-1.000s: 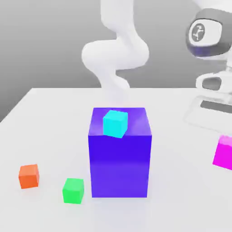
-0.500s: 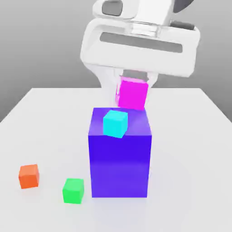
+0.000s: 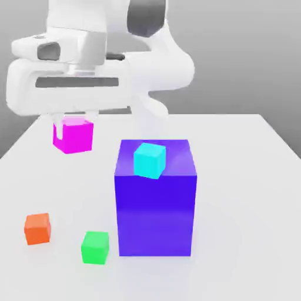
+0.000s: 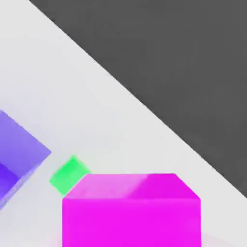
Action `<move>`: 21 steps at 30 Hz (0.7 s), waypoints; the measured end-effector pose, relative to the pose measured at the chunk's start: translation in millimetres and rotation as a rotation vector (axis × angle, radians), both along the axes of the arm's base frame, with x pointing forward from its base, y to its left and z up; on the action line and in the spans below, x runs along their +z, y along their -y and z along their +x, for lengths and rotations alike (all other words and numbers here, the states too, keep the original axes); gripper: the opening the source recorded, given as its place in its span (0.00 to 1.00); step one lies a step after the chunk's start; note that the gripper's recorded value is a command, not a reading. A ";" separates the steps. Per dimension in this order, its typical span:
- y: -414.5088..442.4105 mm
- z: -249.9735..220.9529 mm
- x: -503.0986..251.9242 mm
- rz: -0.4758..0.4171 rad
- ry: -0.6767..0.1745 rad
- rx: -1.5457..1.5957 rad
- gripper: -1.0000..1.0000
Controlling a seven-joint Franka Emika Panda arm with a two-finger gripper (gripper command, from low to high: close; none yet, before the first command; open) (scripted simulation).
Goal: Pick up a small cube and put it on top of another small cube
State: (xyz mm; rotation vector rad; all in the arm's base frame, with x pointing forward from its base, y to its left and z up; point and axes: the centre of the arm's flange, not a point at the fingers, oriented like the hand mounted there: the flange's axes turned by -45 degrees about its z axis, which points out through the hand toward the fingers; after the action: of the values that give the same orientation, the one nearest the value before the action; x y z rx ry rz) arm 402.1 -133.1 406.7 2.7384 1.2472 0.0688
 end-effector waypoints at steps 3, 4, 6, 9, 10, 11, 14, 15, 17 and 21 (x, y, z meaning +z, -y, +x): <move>13.0 -7.2 -26.5 0.003 -0.035 0.140 0.00; 16.0 -9.3 -35.7 0.005 -0.046 0.188 0.00; 20.0 -13.1 -54.7 0.010 -0.066 0.286 0.00; 20.9 -17.8 -83.5 0.019 -0.093 0.437 0.00; 19.9 -19.1 -93.1 0.023 -0.102 0.489 0.00; 18.2 -20.3 -102.6 0.026 -0.109 0.541 0.00; 9.4 -23.3 -130.3 0.038 -0.125 0.700 0.00; 5.2 -24.2 -139.1 0.042 -0.129 0.754 0.00; -4.2 -25.5 -156.2 0.050 -0.135 0.858 0.00; -11.7 -23.1 -202.3 0.054 -0.135 0.913 0.00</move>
State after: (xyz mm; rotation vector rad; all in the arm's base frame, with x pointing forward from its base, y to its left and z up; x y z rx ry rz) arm 379.0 -121.4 204.4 1.9926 2.4327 0.0034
